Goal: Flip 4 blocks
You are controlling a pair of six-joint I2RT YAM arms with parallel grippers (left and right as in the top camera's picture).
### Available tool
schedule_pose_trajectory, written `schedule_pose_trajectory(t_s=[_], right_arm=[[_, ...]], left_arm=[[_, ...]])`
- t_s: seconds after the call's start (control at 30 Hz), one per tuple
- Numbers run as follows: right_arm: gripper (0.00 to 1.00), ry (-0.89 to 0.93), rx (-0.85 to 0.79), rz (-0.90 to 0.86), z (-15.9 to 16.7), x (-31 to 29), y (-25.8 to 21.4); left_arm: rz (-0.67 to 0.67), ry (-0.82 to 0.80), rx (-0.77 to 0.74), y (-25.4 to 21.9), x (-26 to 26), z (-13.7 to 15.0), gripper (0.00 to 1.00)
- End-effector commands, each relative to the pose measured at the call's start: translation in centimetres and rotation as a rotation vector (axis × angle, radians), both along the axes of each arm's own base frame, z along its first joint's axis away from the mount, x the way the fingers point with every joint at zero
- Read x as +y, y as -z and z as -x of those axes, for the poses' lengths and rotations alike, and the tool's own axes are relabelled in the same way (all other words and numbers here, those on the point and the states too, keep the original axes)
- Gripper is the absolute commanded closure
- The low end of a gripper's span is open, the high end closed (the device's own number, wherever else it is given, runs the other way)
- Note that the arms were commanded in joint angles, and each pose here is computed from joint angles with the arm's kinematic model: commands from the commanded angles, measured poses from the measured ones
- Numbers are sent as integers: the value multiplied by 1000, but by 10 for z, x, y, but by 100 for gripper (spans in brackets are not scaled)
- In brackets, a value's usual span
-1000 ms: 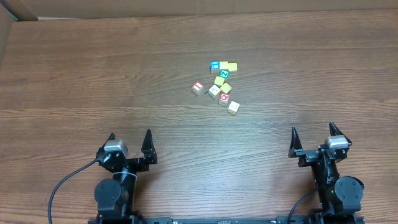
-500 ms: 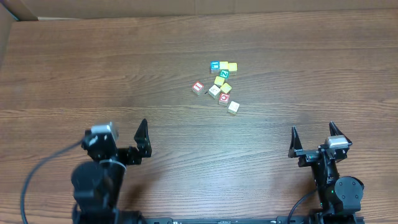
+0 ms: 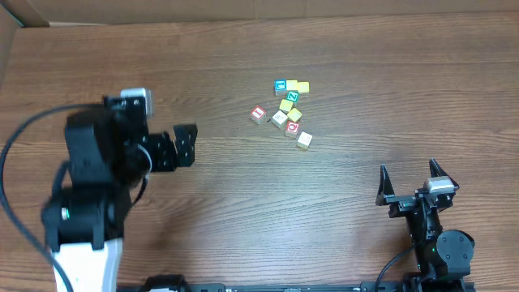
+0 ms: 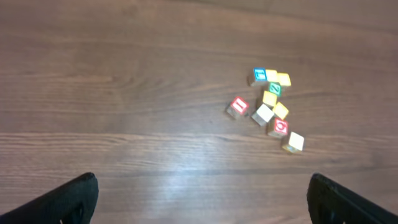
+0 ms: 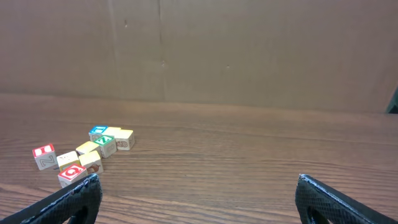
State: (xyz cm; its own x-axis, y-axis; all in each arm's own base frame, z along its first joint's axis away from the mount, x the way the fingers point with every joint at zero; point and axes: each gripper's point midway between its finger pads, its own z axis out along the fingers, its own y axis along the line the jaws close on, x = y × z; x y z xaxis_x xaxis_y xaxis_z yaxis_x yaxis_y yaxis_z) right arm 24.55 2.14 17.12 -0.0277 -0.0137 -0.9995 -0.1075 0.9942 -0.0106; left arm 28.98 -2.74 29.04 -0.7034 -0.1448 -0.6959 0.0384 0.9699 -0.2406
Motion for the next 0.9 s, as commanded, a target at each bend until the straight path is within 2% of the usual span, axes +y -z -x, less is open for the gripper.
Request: schedule_pose_trajectory(t_s=[0.0, 0.1, 0.13, 0.17, 0.2, 0.23, 0.27, 0.3, 0.47, 0.7, 0.87], right_arm=[[0, 7, -7, 4, 0, -1, 1], [0, 7, -7, 4, 0, -1, 1], [0, 7, -7, 4, 0, -1, 1], [0, 7, -7, 4, 0, -1, 1], [0, 7, -7, 4, 0, -1, 1], [0, 7, -7, 4, 0, -1, 1], [0, 7, -7, 4, 0, -1, 1], [0, 7, -7, 4, 0, -1, 1], [0, 7, -7, 4, 0, -1, 1], [0, 7, -7, 4, 0, -1, 1], [0, 7, -7, 4, 0, -1, 1]], left_arm=[[65, 97, 36, -4, -19, -8, 0], [93, 118, 80, 6, -25, -13, 0], [97, 115, 102, 11, -25, -13, 4], [100, 113, 119, 15, -25, -13, 14], [106, 107, 137, 18, -25, -13, 25], [107, 106, 150, 21, -25, -14, 43], [110, 103, 162, 24, -24, -14, 78], [114, 98, 176, 27, -24, -14, 96], [126, 75, 227, 36, -23, -12, 96], [87, -107, 304, 52, 0, -12, 96], [82, -120, 366, 67, 2, -15, 93]])
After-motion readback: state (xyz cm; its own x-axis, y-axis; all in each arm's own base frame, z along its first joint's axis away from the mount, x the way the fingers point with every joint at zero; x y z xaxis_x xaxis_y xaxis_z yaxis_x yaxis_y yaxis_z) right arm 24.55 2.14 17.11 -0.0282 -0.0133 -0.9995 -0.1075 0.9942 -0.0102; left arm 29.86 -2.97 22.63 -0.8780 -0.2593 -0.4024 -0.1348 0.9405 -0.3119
